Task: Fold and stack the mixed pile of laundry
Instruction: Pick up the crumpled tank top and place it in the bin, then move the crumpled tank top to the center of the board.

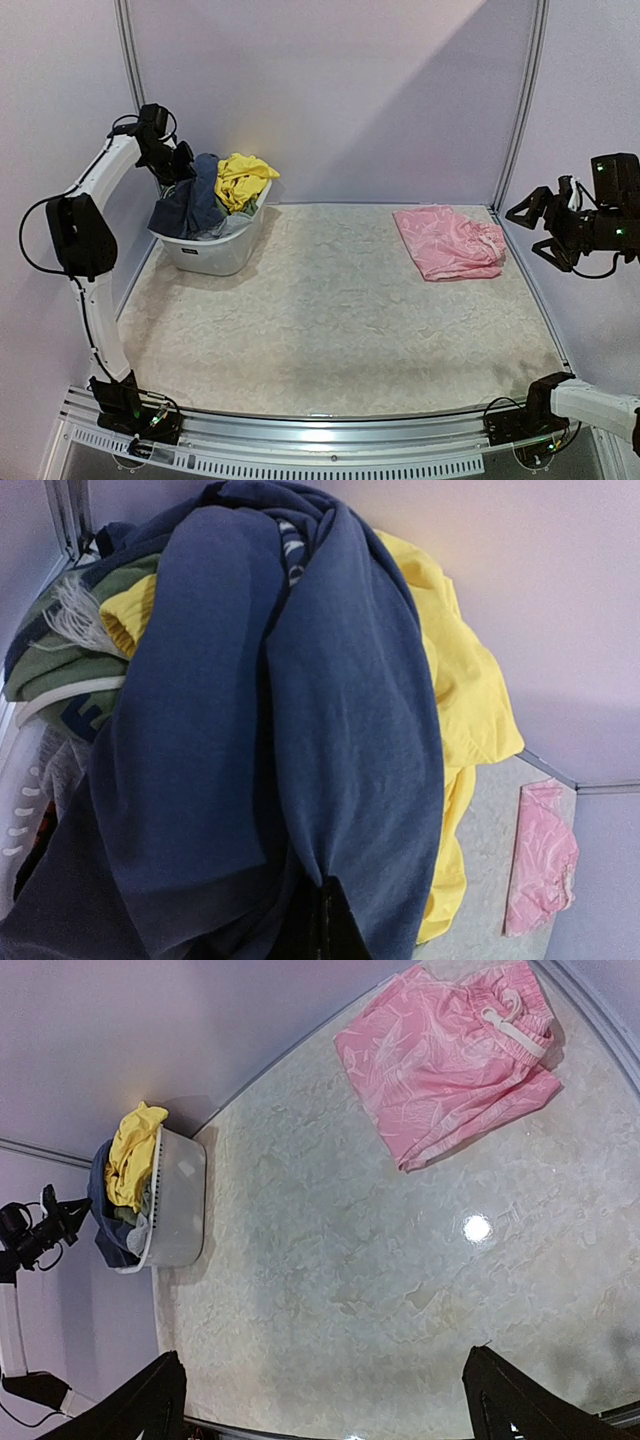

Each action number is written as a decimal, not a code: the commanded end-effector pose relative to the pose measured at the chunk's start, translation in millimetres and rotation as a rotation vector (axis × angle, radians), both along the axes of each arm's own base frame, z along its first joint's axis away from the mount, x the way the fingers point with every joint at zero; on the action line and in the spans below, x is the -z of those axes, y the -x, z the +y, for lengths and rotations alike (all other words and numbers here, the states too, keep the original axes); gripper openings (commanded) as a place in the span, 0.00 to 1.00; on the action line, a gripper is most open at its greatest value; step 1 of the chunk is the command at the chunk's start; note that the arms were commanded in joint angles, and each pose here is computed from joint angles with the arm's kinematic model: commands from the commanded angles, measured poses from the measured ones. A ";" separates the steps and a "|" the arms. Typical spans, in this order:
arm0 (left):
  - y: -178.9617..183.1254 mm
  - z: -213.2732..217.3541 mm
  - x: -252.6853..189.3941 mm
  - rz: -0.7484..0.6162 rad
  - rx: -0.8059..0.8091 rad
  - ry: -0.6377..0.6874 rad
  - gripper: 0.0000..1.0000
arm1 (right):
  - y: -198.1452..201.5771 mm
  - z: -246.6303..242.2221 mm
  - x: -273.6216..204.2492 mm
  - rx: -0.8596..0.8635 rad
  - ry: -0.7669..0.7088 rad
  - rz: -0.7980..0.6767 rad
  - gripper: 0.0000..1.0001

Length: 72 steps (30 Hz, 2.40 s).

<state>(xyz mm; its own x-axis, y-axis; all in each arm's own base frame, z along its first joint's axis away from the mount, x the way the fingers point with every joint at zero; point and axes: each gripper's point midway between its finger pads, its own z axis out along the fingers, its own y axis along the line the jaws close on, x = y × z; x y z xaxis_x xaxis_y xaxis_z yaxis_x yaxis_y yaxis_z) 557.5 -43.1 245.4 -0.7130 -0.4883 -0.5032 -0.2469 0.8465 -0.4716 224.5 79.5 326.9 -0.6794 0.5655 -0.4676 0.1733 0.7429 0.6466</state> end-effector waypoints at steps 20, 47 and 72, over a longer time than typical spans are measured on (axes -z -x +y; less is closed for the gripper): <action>80.9 -64.7 -283.0 -0.634 0.191 0.294 0.00 | -18.7 17.3 -1.8 -0.095 -0.019 -0.040 0.98; 231.8 -297.2 -208.5 -0.343 0.687 0.534 0.00 | -55.5 32.3 7.7 -0.158 -0.022 -0.027 0.98; 272.8 -344.0 -34.1 0.107 0.808 0.003 0.97 | -24.3 20.5 33.7 -0.138 0.024 0.053 0.95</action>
